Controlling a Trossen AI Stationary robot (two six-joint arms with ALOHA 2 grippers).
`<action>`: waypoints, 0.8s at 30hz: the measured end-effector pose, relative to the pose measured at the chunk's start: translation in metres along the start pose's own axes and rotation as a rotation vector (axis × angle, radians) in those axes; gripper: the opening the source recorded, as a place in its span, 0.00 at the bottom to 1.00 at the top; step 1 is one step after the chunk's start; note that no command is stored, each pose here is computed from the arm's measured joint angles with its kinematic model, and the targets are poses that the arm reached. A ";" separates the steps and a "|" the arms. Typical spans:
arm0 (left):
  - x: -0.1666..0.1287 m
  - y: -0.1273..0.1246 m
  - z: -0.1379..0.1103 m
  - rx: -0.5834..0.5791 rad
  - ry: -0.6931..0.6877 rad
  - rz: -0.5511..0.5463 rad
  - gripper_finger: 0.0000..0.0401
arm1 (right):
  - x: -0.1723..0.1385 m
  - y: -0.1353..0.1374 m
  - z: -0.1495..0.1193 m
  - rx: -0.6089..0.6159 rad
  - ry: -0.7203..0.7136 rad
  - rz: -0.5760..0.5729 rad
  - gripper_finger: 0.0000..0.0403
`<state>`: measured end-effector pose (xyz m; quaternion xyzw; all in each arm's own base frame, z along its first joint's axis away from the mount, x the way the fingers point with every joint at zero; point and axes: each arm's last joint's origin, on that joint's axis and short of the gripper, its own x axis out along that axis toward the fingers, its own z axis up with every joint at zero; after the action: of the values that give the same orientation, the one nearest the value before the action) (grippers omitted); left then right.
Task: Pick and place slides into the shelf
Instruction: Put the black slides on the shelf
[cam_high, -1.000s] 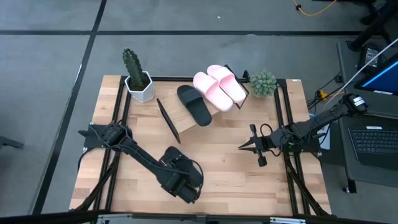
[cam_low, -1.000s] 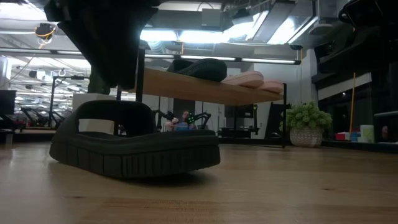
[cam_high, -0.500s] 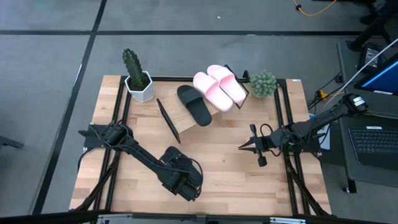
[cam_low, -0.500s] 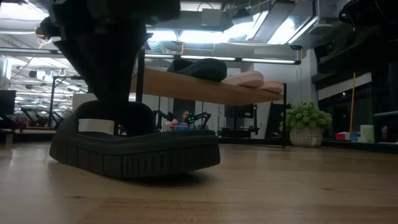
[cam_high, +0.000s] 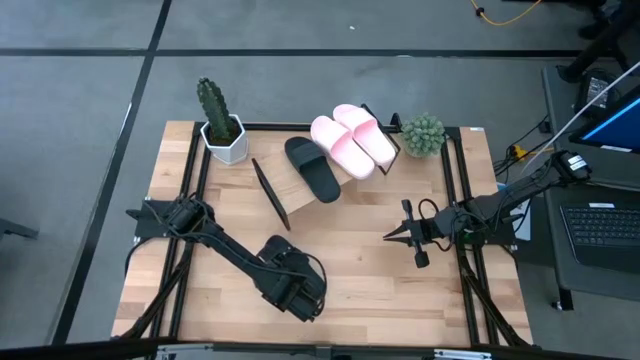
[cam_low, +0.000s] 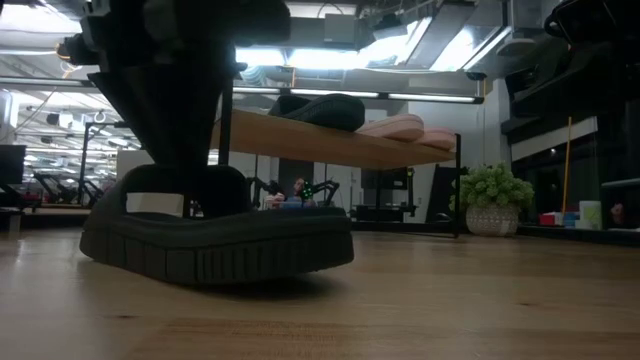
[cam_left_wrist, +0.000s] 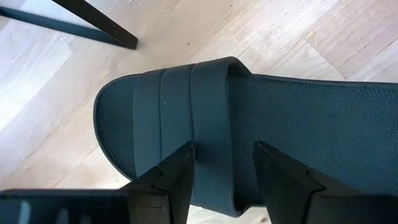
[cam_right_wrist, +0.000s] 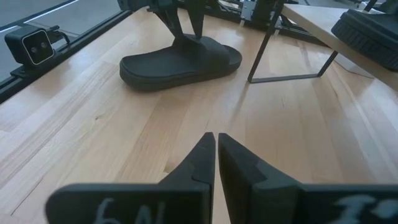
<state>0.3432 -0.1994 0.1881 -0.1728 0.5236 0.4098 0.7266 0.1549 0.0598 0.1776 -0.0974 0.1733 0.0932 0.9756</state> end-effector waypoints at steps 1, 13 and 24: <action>0.000 0.000 0.000 0.001 0.000 0.001 0.39 | 0.000 0.000 0.000 0.000 0.000 0.000 0.06; 0.000 0.005 0.000 0.021 0.004 0.044 0.38 | 0.000 0.000 0.000 0.000 0.000 0.000 0.06; 0.000 0.005 0.000 0.022 0.003 0.050 0.16 | 0.000 0.000 0.000 0.000 0.000 -0.001 0.06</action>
<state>0.3392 -0.1962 0.1890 -0.1525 0.5332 0.4218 0.7173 0.1549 0.0597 0.1776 -0.0974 0.1734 0.0929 0.9756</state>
